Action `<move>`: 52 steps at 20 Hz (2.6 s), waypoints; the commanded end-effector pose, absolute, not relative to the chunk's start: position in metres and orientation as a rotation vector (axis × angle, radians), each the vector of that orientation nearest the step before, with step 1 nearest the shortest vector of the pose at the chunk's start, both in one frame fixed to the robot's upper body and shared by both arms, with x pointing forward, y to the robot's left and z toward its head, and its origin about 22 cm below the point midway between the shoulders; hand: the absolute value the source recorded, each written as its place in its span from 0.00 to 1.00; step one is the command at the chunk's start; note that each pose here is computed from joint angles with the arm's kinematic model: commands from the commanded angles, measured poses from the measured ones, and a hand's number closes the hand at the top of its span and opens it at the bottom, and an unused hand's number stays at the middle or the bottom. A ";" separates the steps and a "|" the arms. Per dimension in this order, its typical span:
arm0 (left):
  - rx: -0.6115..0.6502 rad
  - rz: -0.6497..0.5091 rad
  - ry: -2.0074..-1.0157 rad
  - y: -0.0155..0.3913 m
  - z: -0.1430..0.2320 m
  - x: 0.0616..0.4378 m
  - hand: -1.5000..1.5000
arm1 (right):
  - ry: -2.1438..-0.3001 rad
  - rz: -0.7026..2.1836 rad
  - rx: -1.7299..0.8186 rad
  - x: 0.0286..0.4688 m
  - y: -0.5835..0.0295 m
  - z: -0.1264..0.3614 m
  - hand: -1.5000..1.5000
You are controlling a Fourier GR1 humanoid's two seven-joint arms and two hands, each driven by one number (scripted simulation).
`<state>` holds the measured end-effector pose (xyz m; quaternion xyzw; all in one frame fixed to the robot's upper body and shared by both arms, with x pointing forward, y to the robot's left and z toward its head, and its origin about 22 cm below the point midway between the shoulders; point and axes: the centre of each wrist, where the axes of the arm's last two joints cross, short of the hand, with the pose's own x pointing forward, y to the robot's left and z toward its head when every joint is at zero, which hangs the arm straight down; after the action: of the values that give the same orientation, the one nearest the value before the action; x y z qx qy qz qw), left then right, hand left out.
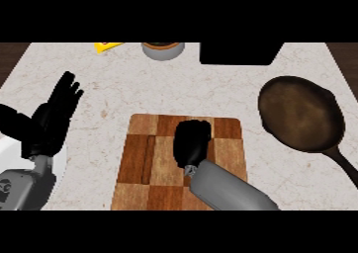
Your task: Pick the lemon from the cutting board and place it in the pan
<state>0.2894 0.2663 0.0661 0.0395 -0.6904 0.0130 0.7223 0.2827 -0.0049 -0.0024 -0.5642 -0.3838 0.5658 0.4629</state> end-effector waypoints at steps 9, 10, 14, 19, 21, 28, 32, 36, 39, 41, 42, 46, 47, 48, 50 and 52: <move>0.112 0.057 -1.520 0.278 0.064 0.282 0.50 | -1.202 1.589 -0.611 0.205 -0.025 -0.019 1.00; 0.127 0.055 -1.522 0.285 0.066 0.282 0.50 | -1.227 1.609 -0.603 0.200 -0.043 -0.021 1.00; 0.139 0.080 -1.495 0.286 0.058 0.276 0.50 | -1.445 1.589 -0.757 0.189 -0.103 0.028 1.00; 0.144 0.090 -1.505 0.284 0.047 0.272 0.50 | -1.725 1.440 -0.972 0.178 -0.126 0.100 1.00; 0.130 0.064 -1.506 0.283 0.057 0.269 0.50 | -1.772 1.380 -1.011 0.161 -0.135 0.128 1.00; 0.094 0.051 -1.502 0.280 0.065 0.265 0.50 | -1.732 1.277 -1.036 0.148 -0.176 0.180 1.00; 0.107 0.038 -1.531 0.283 0.062 0.277 0.50 | -1.733 1.131 -1.046 0.185 -0.194 0.206 1.00; 0.109 0.056 -1.515 0.265 0.050 0.279 0.50 | -1.717 1.039 -1.123 0.207 -0.236 0.179 1.00; 0.097 0.027 -1.516 0.280 0.055 0.270 0.50 | -1.706 0.980 -1.076 0.231 -0.256 0.188 1.00; 0.099 0.044 -1.523 0.278 0.073 0.273 0.50 | -1.730 0.939 -1.097 0.256 -0.282 0.174 1.00; 0.077 0.039 -1.519 0.278 0.054 0.270 0.50 | -1.696 0.933 -1.094 0.270 -0.284 0.162 1.00; 0.094 0.036 -1.513 0.262 0.055 0.281 0.50 | -1.721 0.885 -1.075 0.289 -0.338 0.154 1.00; 0.090 0.035 -1.517 0.282 0.047 0.281 0.50 | -1.708 0.893 -1.046 0.306 -0.331 0.152 1.00; 0.079 0.038 -1.514 0.266 0.049 0.272 0.50 | -1.710 0.874 -1.047 0.307 -0.353 0.151 1.00; 0.068 0.021 -1.524 0.278 0.055 0.268 0.50 | -1.690 0.942 -1.053 0.327 -0.366 0.138 1.00; 0.079 0.029 -1.523 0.265 0.065 0.274 0.50 | -1.703 0.952 -1.002 0.339 -0.359 0.105 1.00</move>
<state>0.2759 0.2699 0.0562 0.0392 -0.6894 0.0124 0.7232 0.3196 -0.3420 0.1386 -0.4228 -0.6900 0.3766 0.4509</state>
